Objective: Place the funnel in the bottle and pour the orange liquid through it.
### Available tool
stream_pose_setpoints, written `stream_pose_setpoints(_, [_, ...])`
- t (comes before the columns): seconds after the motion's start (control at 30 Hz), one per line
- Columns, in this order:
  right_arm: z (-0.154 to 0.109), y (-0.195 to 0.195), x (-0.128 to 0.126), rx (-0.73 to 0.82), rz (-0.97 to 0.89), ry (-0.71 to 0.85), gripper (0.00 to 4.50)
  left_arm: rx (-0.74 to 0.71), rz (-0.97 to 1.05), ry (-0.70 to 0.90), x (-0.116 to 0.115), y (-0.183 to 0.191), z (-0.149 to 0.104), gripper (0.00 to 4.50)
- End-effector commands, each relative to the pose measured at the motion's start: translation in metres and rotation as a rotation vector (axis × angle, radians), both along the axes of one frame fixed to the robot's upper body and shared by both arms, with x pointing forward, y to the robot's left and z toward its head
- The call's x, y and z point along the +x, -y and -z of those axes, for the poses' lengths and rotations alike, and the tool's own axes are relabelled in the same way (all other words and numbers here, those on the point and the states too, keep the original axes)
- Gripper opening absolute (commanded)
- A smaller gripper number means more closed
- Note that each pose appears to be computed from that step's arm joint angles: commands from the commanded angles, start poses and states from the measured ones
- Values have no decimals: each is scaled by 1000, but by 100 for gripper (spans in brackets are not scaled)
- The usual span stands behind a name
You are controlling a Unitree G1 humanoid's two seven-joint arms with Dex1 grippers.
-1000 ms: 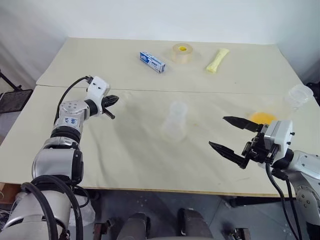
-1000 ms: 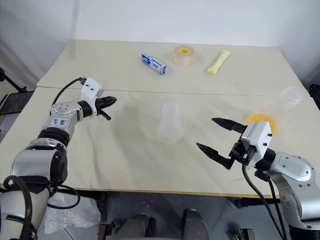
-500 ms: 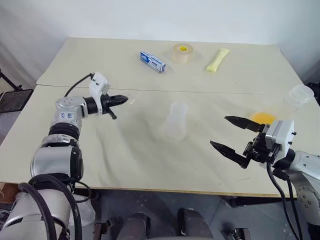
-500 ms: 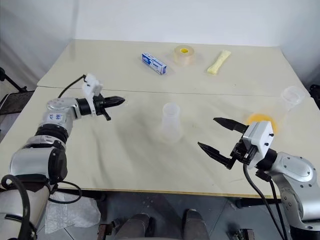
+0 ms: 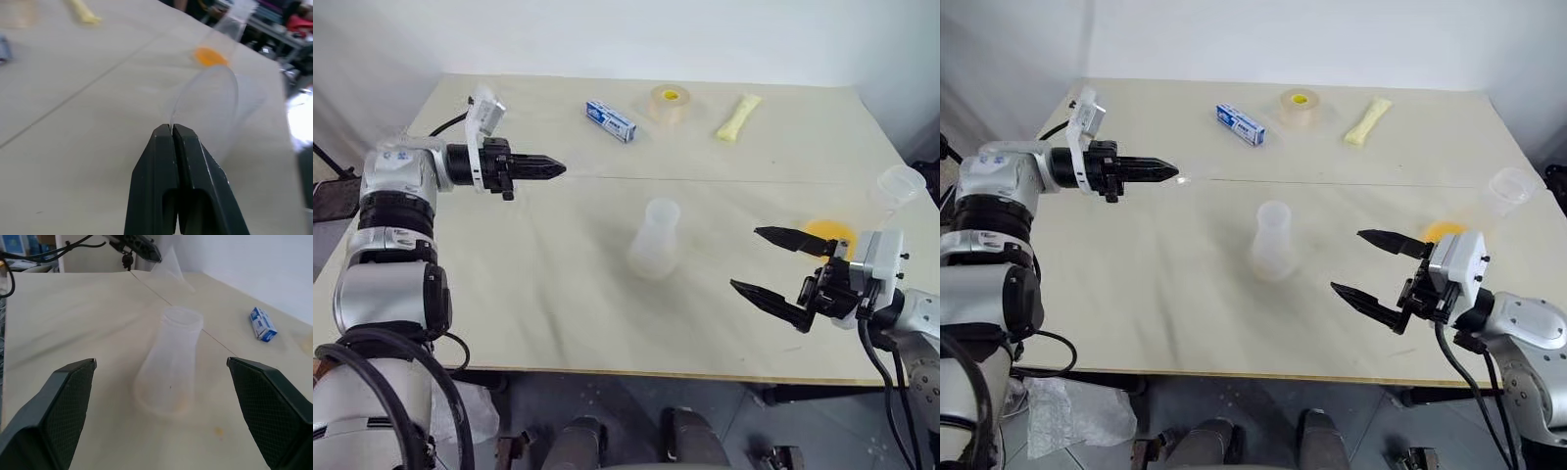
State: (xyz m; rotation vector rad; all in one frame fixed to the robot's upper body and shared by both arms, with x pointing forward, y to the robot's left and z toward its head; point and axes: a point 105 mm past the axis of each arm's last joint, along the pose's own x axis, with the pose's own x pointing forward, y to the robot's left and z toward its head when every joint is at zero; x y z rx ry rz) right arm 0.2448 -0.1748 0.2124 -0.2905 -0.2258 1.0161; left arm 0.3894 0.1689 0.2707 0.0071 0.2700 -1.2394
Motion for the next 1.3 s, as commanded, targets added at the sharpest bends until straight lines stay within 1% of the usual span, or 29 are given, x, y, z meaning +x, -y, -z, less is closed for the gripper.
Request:
stream_pose_setpoints(0.03, [-10,4,1,-4,4,45,450,-24,51,2,-7,12,-28,2])
stream_pose_setpoints(0.13, [-11,3,3,-3,7,51,450,-33,56,-28,-8,20,-35,2])
stream_pose_setpoints(0.27, [-9,1,3,0,12,53,450,-52,100,-114,-14,31,-40,2])
stream_pose_setpoints(0.4, [-7,0,1,4,23,54,450,-41,161,-223,-25,47,-46,2])
stream_pose_setpoints(0.53, [-5,0,0,3,29,53,450,-33,189,-259,-31,57,-54,2])
stream_pose_setpoints(0.63, [-4,0,0,4,34,53,450,5,215,-303,-38,69,-58,2])
stream_pose_setpoints(0.93, [0,-2,-1,7,38,55,450,106,261,-366,-47,81,-53,2])
stream_pose_setpoints(1.3, [5,-2,-5,15,65,50,450,210,261,-367,-42,85,-41,2])
